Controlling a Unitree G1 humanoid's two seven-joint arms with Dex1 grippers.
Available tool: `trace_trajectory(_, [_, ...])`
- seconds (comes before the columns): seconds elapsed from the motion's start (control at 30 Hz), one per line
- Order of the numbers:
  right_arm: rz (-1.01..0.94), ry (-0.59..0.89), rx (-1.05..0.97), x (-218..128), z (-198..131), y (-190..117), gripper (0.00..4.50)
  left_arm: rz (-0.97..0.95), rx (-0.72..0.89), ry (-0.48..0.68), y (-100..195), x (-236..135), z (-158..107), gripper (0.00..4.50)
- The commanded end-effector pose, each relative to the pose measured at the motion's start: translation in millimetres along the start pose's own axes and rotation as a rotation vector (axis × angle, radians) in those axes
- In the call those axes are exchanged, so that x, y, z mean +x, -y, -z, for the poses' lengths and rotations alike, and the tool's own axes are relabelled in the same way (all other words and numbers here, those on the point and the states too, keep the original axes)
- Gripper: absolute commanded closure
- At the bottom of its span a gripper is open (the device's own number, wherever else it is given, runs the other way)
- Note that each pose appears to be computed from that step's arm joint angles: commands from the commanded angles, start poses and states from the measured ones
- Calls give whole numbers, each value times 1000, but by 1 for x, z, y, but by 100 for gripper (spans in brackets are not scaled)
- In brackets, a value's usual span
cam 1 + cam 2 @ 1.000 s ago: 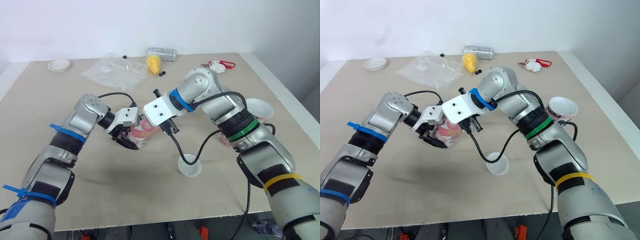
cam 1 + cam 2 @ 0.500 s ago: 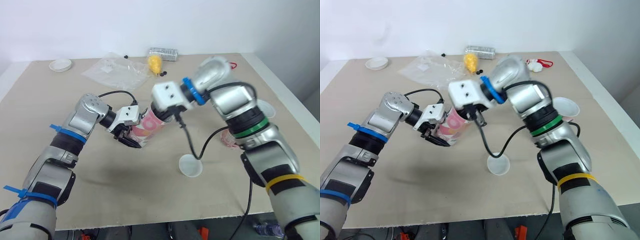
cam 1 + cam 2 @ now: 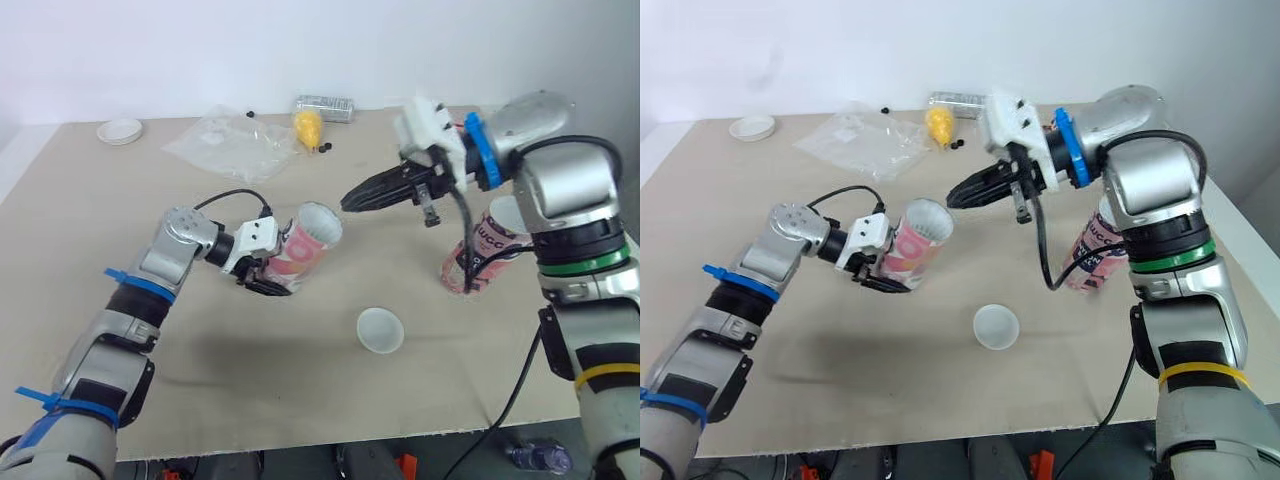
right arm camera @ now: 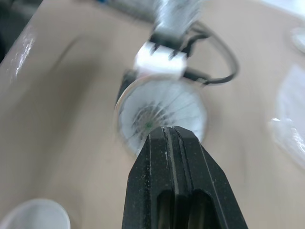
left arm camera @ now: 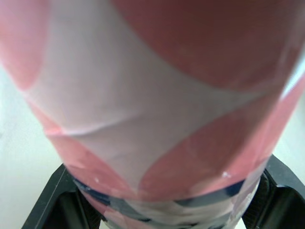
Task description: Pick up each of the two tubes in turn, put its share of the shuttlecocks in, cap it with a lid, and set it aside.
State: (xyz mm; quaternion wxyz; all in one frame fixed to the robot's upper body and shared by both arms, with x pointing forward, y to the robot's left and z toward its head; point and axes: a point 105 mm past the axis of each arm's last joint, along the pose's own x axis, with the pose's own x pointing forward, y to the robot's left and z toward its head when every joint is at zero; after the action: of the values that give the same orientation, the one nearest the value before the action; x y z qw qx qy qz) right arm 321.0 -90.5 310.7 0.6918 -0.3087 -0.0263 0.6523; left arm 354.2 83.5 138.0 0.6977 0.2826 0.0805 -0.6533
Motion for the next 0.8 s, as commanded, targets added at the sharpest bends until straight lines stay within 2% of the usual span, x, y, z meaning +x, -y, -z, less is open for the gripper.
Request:
trace_trajectory(0.03, [118, 79, 34, -20, -12, -2, 441, -133, 31, 125, -8, -2, -17, 145])
trace_trajectory(0.23, [238, 91, 145, -28, 4, -17, 441, -258, -20, 208, 1, 8, -9, 145])
trace_trajectory(0.4, [197, 44, 218, -13, 24, -48, 441, -347, -76, 268, 7, 13, -5, 145])
trace_trajectory(0.53, [155, -68, 251, -3, 49, -69, 441, -367, -95, 297, 16, 19, -5, 145])
trace_trajectory(0.63, [165, -167, 319, 2, 82, -78, 441, -372, -106, 336, 21, 22, -9, 145])
trace_trajectory(0.77, [152, -237, 392, 5, 108, -89, 441, -379, -108, 353, 25, 24, -10, 145])
trace_trajectory(0.8, [161, -243, 438, 5, 113, -89, 416, -384, -108, 360, 26, 25, -11, 145])
